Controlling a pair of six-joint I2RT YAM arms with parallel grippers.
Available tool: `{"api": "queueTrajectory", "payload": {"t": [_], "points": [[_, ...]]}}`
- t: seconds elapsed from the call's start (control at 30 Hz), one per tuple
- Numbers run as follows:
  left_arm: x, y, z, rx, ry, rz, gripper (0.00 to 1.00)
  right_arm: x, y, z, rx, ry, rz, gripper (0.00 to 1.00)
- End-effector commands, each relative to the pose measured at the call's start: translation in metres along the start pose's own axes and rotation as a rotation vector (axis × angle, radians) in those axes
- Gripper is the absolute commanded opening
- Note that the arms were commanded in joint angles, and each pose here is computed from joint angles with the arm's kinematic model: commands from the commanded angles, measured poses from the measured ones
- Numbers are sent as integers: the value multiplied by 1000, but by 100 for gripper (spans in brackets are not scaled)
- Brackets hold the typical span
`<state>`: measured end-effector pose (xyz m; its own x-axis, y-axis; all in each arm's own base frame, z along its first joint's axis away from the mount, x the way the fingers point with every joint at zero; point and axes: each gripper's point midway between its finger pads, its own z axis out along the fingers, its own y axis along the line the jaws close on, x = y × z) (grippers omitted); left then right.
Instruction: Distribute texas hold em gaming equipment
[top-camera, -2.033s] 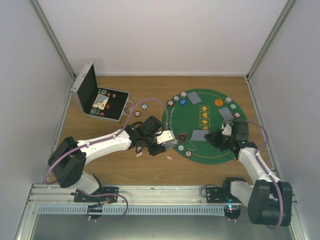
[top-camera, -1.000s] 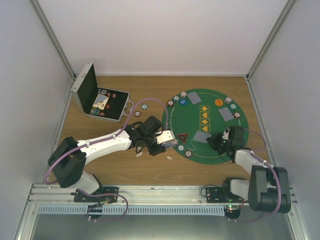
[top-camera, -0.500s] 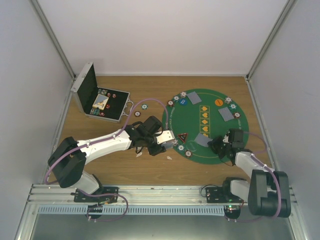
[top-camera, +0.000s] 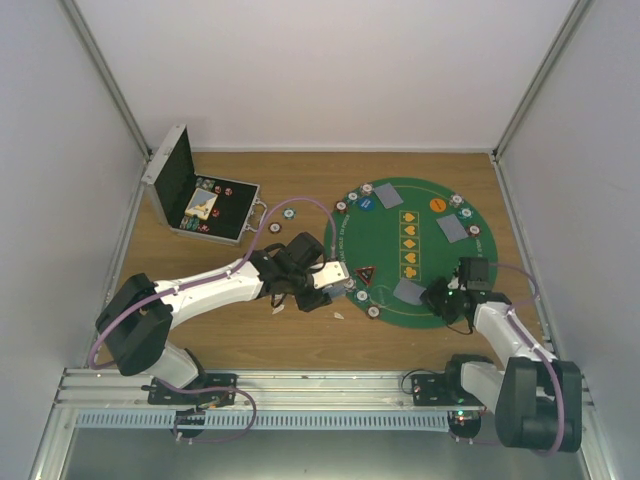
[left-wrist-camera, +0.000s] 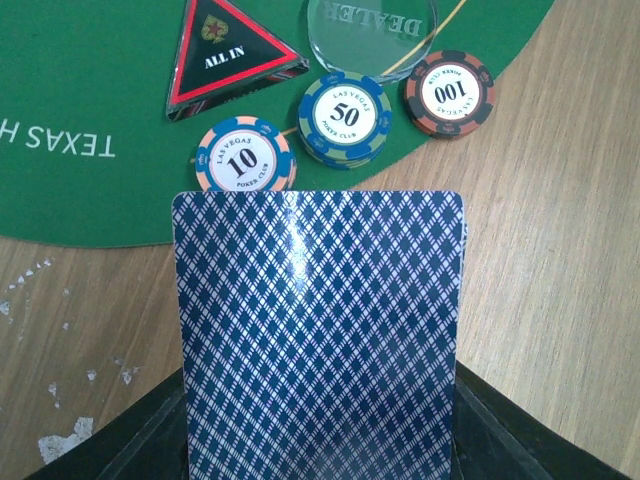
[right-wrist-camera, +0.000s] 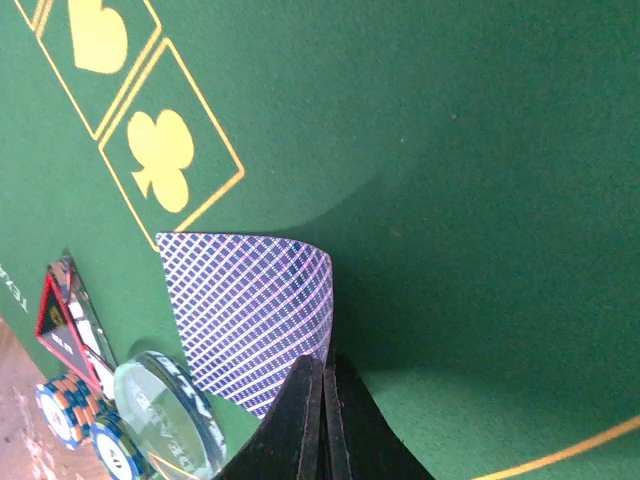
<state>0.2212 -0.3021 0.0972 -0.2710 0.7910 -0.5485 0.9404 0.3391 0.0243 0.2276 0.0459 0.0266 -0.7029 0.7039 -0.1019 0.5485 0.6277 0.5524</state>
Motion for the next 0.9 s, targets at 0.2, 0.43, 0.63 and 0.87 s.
{"api": "queueTrajectory", "payload": {"t": [0.2,0.43,0.63,0.87], "points": [[-15,2,-8,-12,-74,10,57,-1,11,8,-87,7,8,1],[-15,2,-7,-14,-70,9,57,-14,23,16,-122,-10,11,1],[-14,3,-7,-17,-69,10,57,-15,32,25,-126,24,-26,1],[-14,4,-7,-21,-67,7,57,-11,35,29,-141,43,-34,3]]}}
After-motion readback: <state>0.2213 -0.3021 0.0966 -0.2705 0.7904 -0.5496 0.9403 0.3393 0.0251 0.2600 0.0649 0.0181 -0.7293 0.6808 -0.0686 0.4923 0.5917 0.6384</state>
